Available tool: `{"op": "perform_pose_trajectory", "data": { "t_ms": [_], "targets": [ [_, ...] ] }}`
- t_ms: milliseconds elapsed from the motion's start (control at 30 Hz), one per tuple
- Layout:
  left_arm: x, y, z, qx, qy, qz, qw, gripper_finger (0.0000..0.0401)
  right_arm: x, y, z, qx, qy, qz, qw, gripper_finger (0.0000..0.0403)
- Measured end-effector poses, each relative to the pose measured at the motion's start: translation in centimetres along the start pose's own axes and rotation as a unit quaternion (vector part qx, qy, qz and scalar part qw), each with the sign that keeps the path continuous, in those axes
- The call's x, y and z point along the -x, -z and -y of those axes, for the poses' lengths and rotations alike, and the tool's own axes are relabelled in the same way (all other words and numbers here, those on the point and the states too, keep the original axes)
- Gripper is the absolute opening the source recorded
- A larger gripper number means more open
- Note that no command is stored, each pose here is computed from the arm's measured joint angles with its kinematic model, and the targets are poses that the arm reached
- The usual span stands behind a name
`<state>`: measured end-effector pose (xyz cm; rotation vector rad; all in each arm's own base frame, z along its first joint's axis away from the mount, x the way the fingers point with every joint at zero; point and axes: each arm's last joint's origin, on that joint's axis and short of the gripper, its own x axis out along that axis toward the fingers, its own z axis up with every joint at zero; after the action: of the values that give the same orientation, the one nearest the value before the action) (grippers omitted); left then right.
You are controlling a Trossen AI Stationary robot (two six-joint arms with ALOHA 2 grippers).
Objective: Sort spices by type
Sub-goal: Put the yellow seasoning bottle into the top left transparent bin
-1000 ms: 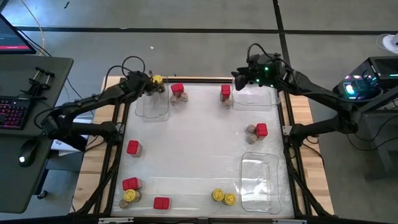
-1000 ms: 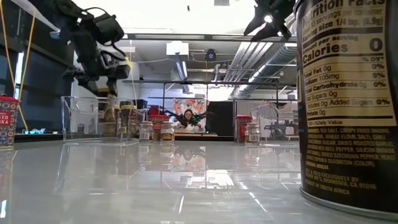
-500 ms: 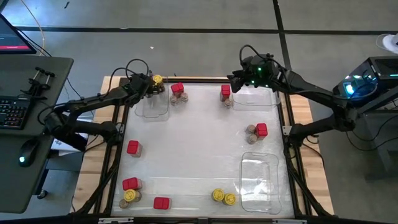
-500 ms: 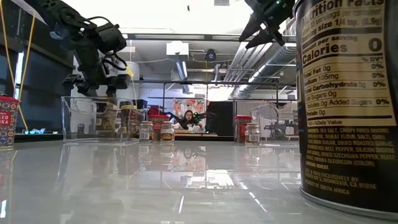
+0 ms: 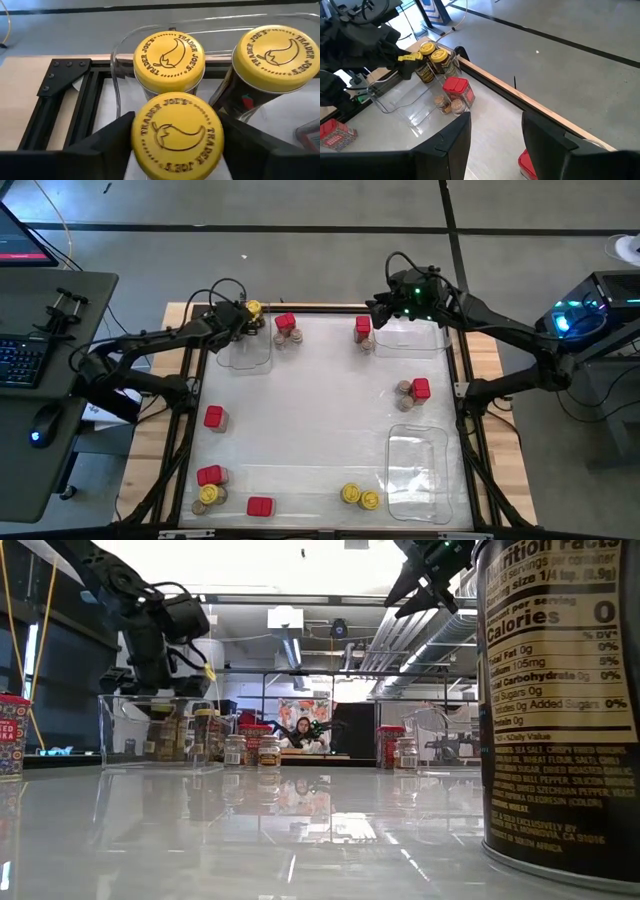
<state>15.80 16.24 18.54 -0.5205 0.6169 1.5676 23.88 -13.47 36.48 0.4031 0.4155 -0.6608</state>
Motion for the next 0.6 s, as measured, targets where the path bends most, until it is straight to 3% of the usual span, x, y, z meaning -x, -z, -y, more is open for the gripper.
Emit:
{"op": "perform_pose_trajectory", "data": {
  "t_ms": [167, 600],
  "targets": [
    [0.0, 0.0, 0.0, 0.011, 0.001, -0.001, 1.000, 0.0298, 0.0, 0.0, 0.0, 0.000, 0.000, 0.000, 1.000, 0.0172],
    [2.6, -1.5, -1.3, 0.053, 0.049, 0.036, 0.997, 0.0299, 0.0, 0.0, 0.0, 0.000, 0.000, 0.000, 1.000, 0.0172]
  ]
}}
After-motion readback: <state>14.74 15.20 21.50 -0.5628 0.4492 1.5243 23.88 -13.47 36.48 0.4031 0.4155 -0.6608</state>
